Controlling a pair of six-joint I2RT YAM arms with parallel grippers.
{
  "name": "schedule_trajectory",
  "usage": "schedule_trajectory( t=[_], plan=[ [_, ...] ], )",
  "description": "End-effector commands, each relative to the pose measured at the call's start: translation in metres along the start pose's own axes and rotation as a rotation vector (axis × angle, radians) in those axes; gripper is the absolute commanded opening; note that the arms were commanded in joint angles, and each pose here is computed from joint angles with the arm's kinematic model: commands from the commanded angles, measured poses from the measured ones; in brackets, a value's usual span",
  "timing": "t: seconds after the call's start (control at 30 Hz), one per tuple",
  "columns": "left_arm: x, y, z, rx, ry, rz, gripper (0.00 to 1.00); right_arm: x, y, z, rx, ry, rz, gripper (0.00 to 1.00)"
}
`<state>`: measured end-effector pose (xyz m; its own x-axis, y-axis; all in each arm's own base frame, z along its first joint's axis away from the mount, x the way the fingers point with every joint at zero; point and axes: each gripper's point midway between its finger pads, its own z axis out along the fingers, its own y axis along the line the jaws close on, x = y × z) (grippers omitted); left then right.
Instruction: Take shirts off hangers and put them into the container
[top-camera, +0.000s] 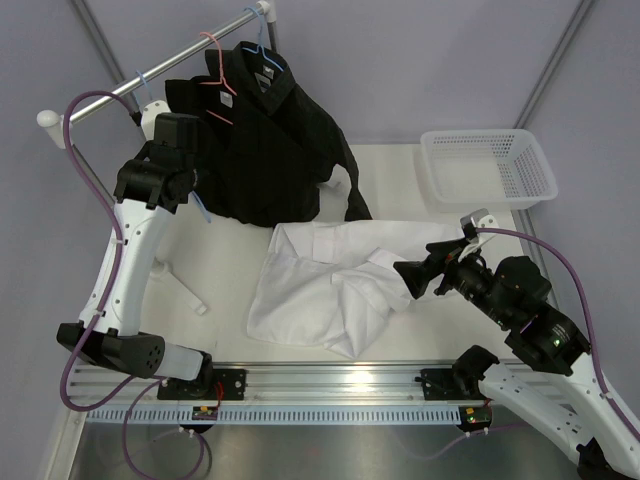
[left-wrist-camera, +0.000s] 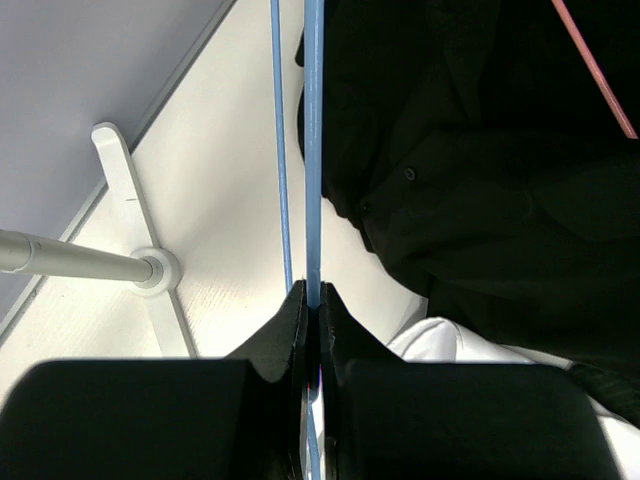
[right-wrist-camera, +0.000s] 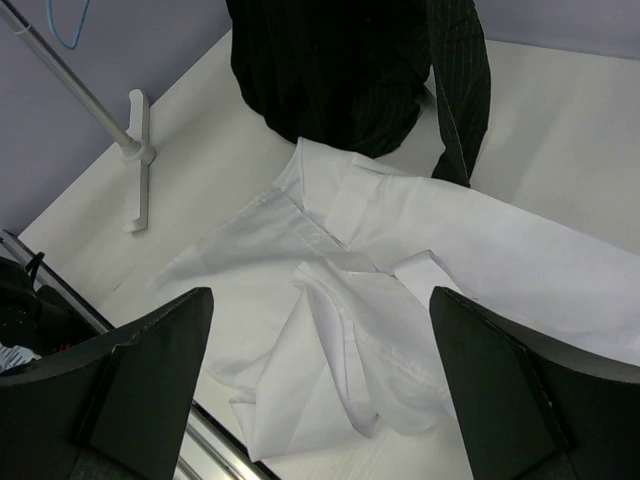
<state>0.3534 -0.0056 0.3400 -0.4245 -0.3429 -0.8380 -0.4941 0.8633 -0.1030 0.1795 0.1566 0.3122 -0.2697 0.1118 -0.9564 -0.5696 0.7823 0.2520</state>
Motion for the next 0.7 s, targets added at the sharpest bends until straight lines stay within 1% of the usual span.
schedule_trajectory(
  t=[0.0,0.2,0.33,0.67],
  plan=[
    [0.003,0.002,-0.007,0.020,0.007,-0.054,0.00,-0.017,0.005,-0.007,-0.012,-0.059,0.017,0.99],
    [-0.005,0.004,-0.008,0.005,-0.017,-0.078,0.00,-0.024,0.007,-0.008,-0.019,-0.059,0.000,0.99],
    [-0.009,0.004,-0.008,-0.005,-0.031,-0.095,0.00,-0.035,0.012,-0.010,-0.036,-0.088,-0.003,0.99],
    [-0.004,-0.007,0.002,0.009,-0.007,-0.103,0.00,-0.058,0.011,-0.016,-0.005,-0.128,0.032,0.99]
  ],
)
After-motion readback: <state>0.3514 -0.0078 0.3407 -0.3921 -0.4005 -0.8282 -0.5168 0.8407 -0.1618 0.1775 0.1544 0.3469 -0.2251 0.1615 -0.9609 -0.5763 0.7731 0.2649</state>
